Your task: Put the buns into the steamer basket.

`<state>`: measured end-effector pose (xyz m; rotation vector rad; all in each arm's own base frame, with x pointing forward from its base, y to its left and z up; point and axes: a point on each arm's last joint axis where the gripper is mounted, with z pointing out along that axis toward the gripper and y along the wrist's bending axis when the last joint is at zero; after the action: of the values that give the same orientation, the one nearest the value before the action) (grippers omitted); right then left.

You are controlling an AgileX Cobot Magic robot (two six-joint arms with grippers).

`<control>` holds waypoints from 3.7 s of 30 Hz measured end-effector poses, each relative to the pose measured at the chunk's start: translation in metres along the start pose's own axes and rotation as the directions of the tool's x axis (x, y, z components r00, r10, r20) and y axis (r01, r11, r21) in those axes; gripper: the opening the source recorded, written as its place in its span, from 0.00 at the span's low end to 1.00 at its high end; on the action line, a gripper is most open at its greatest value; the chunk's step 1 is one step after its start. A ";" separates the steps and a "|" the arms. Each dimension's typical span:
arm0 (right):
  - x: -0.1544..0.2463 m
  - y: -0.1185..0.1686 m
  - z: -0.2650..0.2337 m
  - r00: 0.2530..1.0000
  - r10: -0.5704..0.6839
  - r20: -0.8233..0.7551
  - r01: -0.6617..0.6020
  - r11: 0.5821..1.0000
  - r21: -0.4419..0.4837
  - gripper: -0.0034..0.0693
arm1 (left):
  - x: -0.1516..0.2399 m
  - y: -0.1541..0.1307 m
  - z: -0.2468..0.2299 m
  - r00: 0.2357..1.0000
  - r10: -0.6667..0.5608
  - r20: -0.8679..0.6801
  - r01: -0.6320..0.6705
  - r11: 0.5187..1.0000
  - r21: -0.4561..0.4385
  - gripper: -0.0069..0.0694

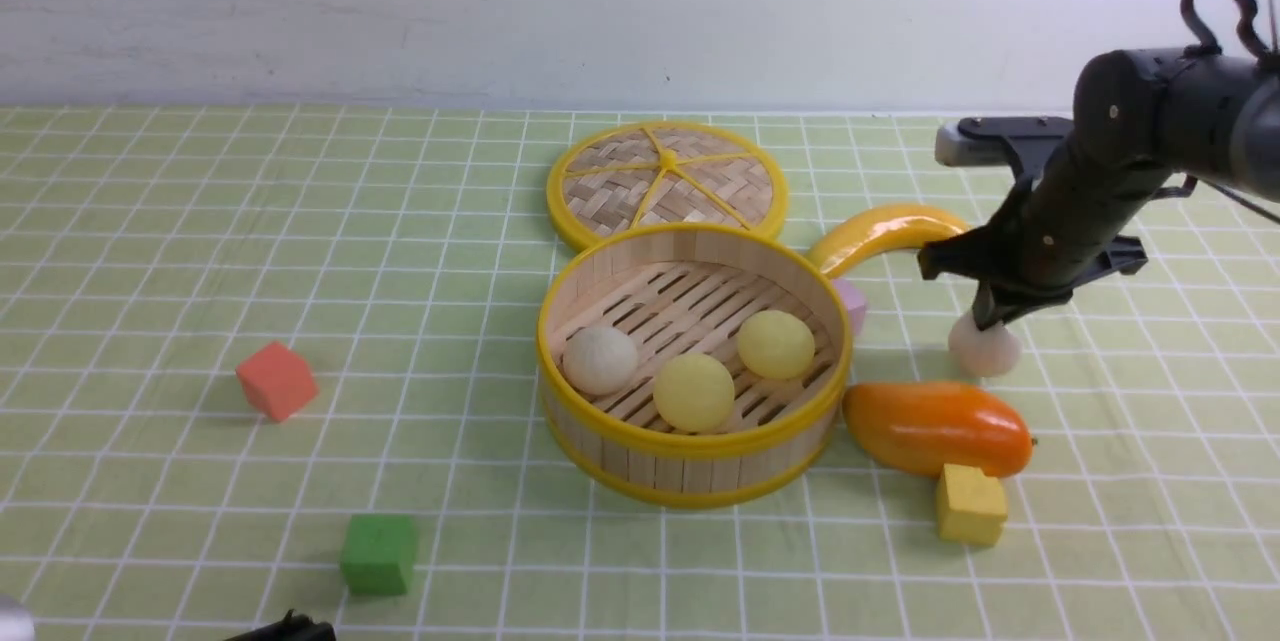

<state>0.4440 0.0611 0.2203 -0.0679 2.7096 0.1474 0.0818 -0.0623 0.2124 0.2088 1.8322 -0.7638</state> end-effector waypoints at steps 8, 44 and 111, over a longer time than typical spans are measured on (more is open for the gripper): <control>-0.006 0.076 -0.066 0.967 -0.143 0.209 0.191 0.953 -0.233 0.05 | 0.000 0.000 0.000 1.000 0.000 0.000 0.000 1.000 0.000 0.21; 0.072 0.102 -0.168 0.969 -0.222 0.111 0.242 0.942 -0.234 0.28 | 0.000 0.000 0.000 1.000 0.000 0.000 0.000 1.000 0.000 0.22; 0.378 -0.030 -0.125 0.685 0.033 0.728 -0.004 0.999 -0.041 0.06 | 0.001 0.000 0.000 1.000 0.000 -0.015 0.000 1.000 -0.004 0.30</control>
<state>0.0511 0.0079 0.1728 0.0106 1.8941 0.1827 0.0814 -0.0623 0.2110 0.2121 1.8475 -0.7601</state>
